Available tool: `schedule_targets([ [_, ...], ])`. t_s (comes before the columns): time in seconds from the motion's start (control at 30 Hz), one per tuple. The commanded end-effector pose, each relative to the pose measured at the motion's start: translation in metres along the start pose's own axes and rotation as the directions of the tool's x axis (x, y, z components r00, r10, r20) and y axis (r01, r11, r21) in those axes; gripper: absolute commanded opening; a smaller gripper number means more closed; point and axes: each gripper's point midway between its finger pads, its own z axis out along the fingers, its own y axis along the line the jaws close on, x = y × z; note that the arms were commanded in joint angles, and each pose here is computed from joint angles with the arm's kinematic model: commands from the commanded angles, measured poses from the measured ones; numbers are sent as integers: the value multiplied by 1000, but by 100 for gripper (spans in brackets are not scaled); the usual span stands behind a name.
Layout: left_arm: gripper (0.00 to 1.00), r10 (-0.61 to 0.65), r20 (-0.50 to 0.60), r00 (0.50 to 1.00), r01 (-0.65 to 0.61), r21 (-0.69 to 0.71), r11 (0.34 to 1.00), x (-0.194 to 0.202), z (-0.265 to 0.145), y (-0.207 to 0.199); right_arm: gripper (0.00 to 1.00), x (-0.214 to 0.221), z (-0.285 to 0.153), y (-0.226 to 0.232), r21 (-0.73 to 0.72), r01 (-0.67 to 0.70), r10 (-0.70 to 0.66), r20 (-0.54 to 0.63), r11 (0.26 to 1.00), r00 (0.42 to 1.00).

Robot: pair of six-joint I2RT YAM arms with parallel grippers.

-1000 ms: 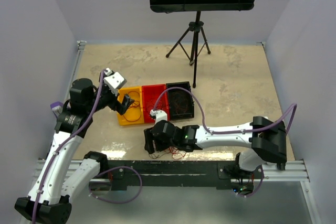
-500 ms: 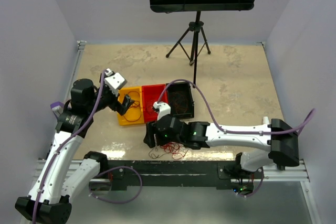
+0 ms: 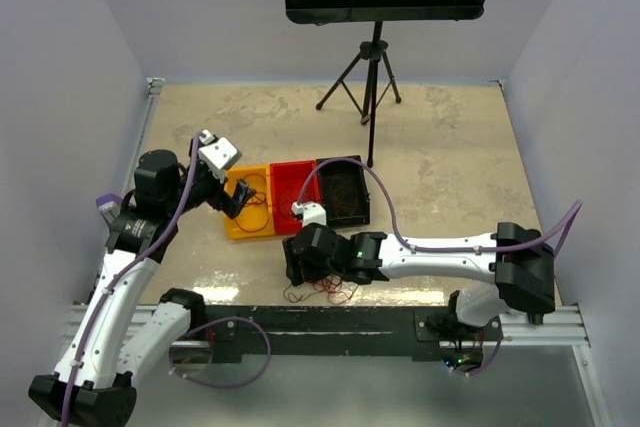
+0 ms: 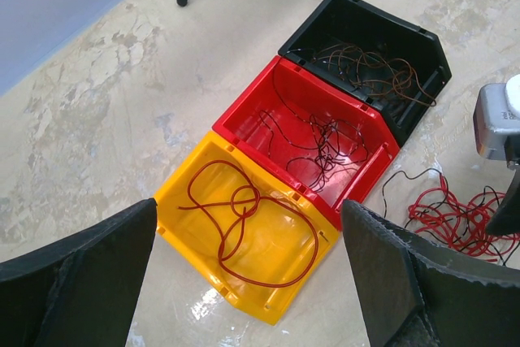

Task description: Untangle the cables

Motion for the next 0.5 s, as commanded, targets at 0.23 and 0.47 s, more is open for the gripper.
schedule_targets([
  [0.23, 100, 25, 37, 999, -25, -20, 999, -7, -1, 4, 64, 2, 10, -1, 24, -28, 28, -5, 999, 1000],
  [0.47, 100, 47, 38, 998, -46, -23, 999, -6, -4, 4, 33, -1, 25, 13, -17, -51, 51, 0, 999, 999],
])
